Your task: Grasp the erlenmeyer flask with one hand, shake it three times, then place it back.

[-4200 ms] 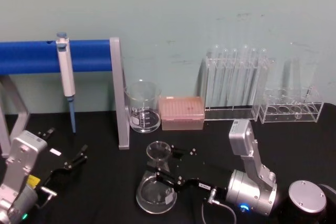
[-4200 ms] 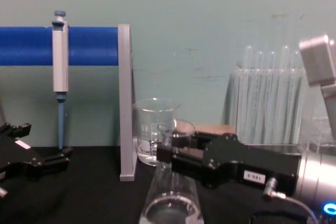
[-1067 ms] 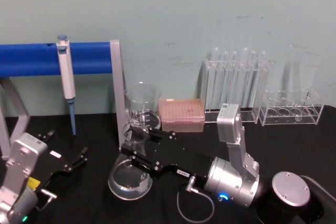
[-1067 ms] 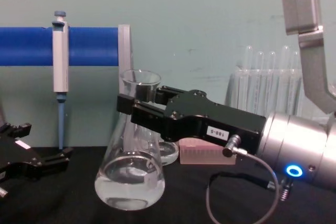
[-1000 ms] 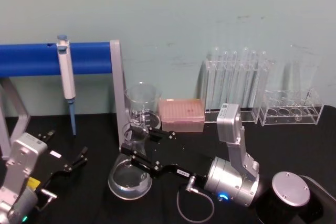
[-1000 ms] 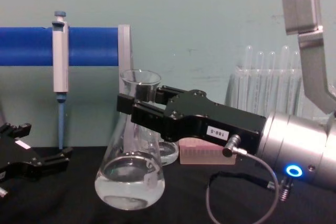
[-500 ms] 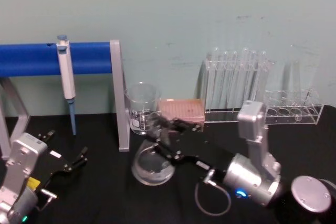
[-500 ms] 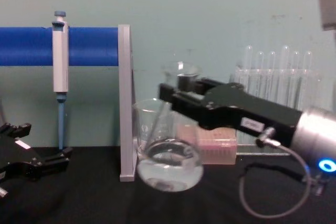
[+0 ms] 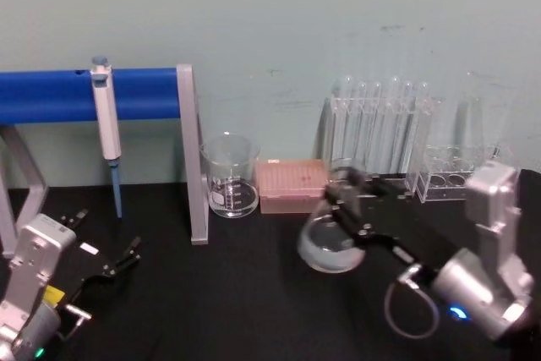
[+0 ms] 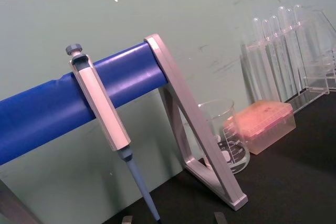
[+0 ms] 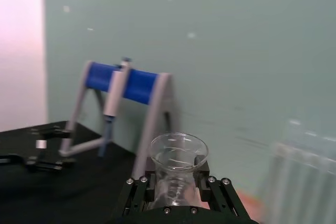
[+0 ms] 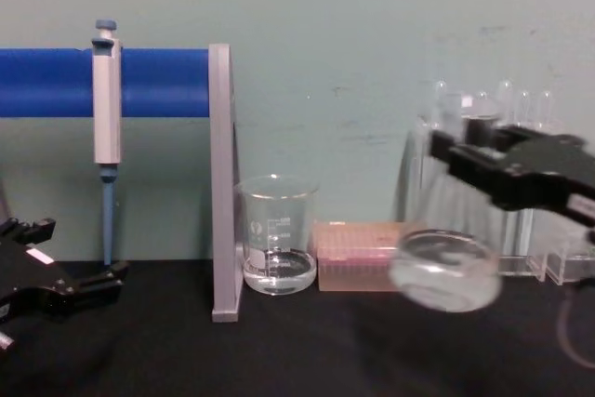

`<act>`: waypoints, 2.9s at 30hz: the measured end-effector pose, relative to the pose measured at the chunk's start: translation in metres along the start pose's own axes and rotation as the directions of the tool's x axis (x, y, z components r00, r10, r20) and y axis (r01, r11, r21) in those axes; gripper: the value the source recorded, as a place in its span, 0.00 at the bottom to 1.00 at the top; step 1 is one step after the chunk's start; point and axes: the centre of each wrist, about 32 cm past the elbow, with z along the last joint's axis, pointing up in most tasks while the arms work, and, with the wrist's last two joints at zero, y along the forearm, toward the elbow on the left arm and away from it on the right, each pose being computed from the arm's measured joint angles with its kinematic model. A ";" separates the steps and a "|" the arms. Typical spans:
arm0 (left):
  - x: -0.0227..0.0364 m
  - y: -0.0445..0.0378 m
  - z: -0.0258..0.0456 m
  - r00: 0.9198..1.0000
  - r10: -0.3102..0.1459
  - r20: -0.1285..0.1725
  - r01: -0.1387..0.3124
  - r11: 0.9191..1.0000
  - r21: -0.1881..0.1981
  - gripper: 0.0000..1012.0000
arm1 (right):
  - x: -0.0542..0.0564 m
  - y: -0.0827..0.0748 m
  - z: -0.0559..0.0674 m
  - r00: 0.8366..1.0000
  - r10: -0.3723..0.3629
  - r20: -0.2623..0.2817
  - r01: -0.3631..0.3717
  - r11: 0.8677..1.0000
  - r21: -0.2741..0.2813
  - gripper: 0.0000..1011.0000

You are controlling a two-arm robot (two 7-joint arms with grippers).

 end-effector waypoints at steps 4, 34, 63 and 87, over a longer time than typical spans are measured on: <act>0.0000 0.0000 0.0000 1.000 0.000 0.000 0.000 1.000 0.000 0.99 | 0.004 -0.018 0.004 0.996 -0.086 0.022 0.087 0.996 -0.012 0.45; 0.0000 0.0000 0.0000 1.000 0.000 0.000 0.000 1.000 0.000 0.99 | -0.009 0.003 -0.002 1.000 -0.018 -0.006 0.018 1.000 -0.011 0.45; 0.0000 0.0000 0.0000 1.000 0.000 0.000 0.000 1.000 0.000 0.99 | -0.047 0.052 -0.011 0.969 0.231 -0.086 -0.230 0.973 0.024 0.45; 0.0000 0.0000 0.0000 1.000 0.000 0.000 0.000 1.000 0.000 0.99 | -0.040 -0.014 0.004 0.966 -0.249 0.070 0.250 0.968 -0.008 0.45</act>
